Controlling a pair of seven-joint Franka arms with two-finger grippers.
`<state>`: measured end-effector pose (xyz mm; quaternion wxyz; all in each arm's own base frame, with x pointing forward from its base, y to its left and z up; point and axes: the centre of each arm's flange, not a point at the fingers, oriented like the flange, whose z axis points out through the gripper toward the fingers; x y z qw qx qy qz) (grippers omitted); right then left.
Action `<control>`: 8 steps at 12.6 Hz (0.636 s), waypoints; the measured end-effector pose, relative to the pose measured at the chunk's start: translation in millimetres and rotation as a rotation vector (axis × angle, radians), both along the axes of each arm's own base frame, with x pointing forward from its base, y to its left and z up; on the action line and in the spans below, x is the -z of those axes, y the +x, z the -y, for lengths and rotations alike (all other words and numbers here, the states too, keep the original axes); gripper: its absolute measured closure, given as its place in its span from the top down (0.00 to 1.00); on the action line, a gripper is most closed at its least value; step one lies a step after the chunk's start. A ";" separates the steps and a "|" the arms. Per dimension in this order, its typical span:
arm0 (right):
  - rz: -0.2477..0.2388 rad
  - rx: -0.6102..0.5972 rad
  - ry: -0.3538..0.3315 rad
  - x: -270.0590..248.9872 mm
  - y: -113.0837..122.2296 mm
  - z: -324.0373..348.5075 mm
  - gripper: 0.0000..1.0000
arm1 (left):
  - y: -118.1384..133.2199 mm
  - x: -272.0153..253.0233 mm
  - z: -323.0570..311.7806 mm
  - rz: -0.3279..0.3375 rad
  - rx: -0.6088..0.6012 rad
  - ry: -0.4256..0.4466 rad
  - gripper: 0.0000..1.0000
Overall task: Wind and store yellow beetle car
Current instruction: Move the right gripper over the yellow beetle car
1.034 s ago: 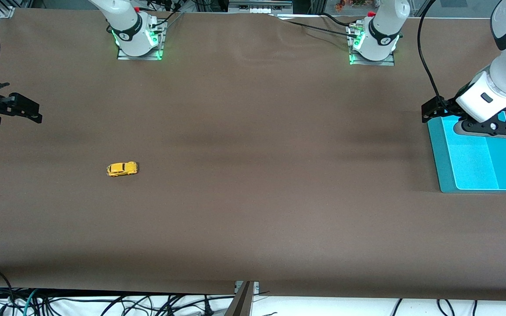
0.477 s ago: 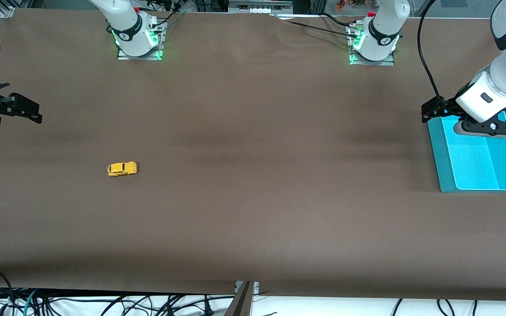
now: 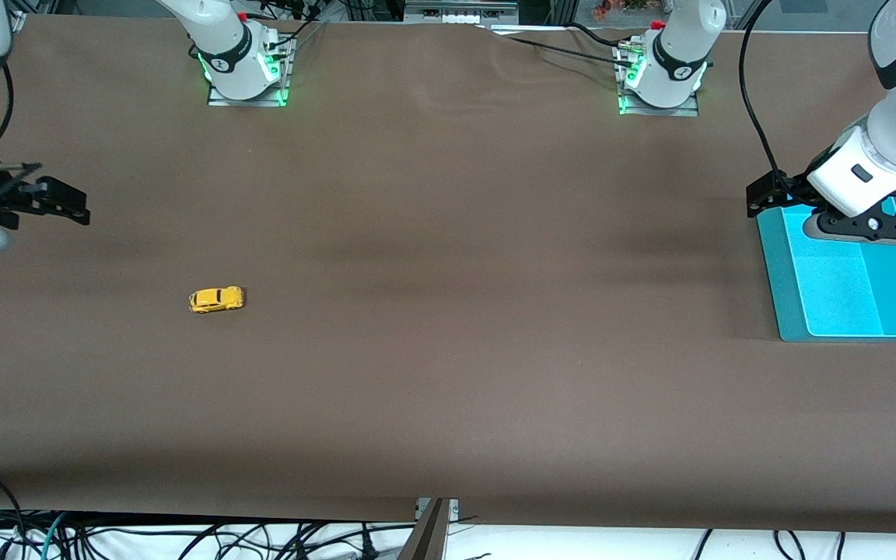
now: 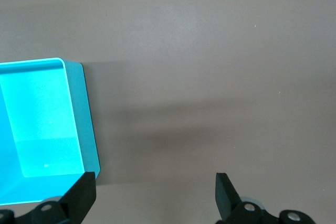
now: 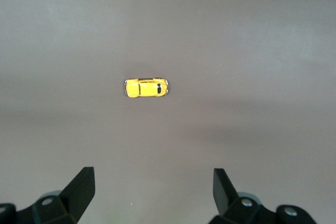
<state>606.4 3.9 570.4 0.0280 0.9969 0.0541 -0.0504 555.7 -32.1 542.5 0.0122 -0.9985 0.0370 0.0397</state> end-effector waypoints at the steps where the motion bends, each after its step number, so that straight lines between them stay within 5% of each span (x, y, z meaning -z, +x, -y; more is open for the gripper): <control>1: -0.023 -0.013 -0.002 13.4 4.6 -2.2 1.00 | 0.0 0.0 0.0 0.000 0.000 0.000 1.00; 8: -0.119 -0.393 0.034 90.7 29.7 -31.7 1.00 | 0.0 0.1 0.0 0.000 0.000 0.000 1.00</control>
